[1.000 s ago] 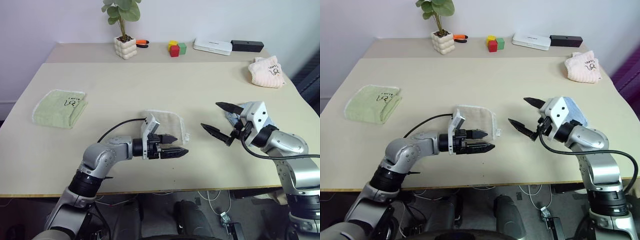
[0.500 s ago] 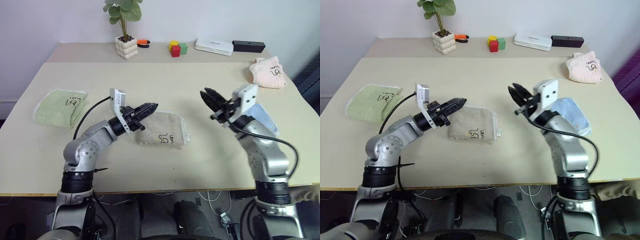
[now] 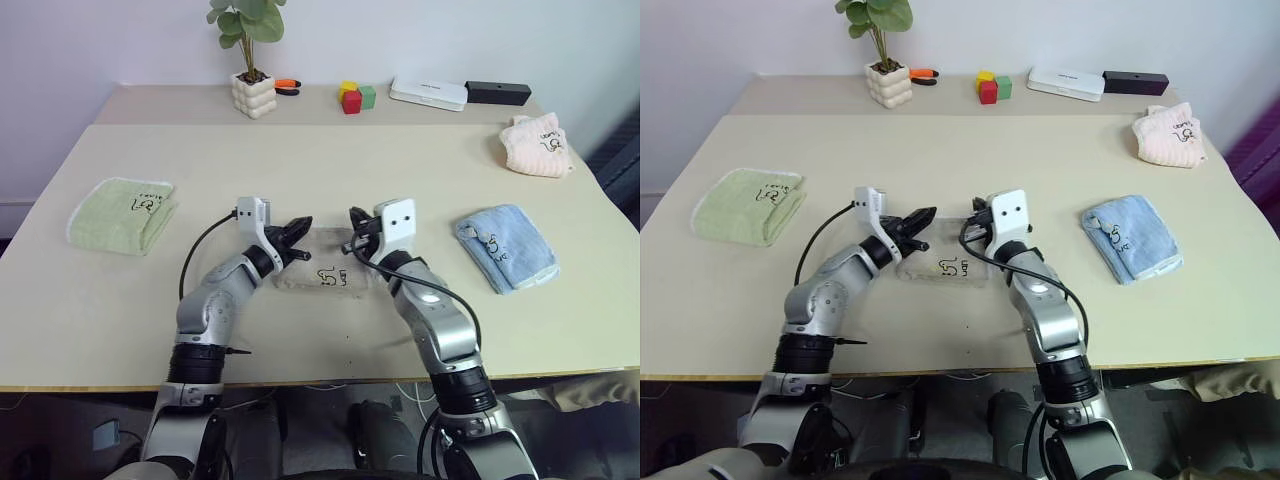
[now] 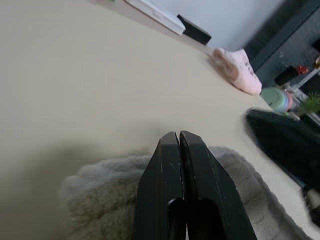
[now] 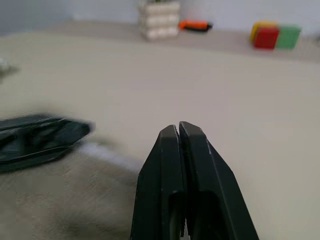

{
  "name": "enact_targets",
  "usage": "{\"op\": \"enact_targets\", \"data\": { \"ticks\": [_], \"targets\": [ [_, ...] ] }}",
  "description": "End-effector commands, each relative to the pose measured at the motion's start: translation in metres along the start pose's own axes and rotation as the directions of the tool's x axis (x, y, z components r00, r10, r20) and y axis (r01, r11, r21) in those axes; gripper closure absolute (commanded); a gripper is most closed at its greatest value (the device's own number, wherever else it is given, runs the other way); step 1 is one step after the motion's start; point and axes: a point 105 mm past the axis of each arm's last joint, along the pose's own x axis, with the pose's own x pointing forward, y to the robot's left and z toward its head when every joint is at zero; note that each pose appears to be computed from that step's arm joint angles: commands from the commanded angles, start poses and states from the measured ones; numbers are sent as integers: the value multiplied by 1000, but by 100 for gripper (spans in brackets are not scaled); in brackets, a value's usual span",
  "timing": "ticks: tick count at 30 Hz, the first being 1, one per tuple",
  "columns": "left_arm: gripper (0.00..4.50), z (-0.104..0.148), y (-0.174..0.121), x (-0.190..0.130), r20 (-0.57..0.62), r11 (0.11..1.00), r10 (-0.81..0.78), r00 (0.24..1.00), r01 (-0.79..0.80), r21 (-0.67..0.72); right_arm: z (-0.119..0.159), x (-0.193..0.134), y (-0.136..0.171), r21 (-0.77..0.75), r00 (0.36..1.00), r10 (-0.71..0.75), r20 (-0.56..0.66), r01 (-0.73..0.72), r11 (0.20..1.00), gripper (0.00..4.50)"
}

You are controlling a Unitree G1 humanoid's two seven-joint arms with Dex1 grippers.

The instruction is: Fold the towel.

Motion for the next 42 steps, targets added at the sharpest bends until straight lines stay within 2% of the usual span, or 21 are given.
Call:
{"op": "enact_targets", "data": {
  "ticks": [1, 9, 19, 24, 28, 29, 31, 32, 35, 38, 39, 42],
  "targets": [
    [447, -2, -3, 2, -22, 999, 0, 1000, 1, 49, -5, -3, 0, -13, 1000, -20, -12, 20, 1000, 448],
    [447, -4, 9, -4, -29, 997, 52, 998, -50, 66, -34, -11, -15, -61, 988, -99, -115, 93, 994, 448],
    [447, -1, 31, -14, -7, 989, 133, 991, -133, 65, -43, -21, -23, -52, 981, -153, -120, 148, 988, 448],
    [447, 0, 29, -16, -11, 992, 109, 994, -108, 65, -39, -19, -24, -69, 984, -141, -107, 134, 989, 448],
    [447, 7, 24, -16, -1, 994, 70, 998, -69, 87, -23, -14, -22, -54, 993, -100, -55, 97, 994, 448],
    [423, 11, 21, -18, 10, 996, 46, 999, -47, 70, -17, -13, -21, -19, 997, -74, -37, 73, 997, 450],
    [363, 19, 16, -21, 28, 997, -5, 1000, 3, 71, -7, -14, -28, 48, 998, -61, 1, 61, 997, 396],
    [316, 22, 15, -24, 32, 997, -25, 999, 23, 79, 0, -15, -33, 105, 998, -55, 25, 53, 993, 362],
    [161, 35, 15, -31, 39, 990, -65, 997, 60, 127, 18, -22, -51, 233, 995, -64, 82, 43, 972, 216],
    [11, 50, 13, -41, 31, 974, -126, 991, 118, 191, 29, -30, -55, 286, 997, 30, 69, -49, 957, 68],
    [0, 53, 14, -44, 23, 971, -137, 990, 130, 199, 32, -33, -56, 314, 997, 56, 59, -72, 947, 14],
    [0, 64, 11, -57, -13, 946, -216, 976, 213, 245, 41, -45, -59, 431, 989, 147, 34, -147, 890, 6]
  ]
}}
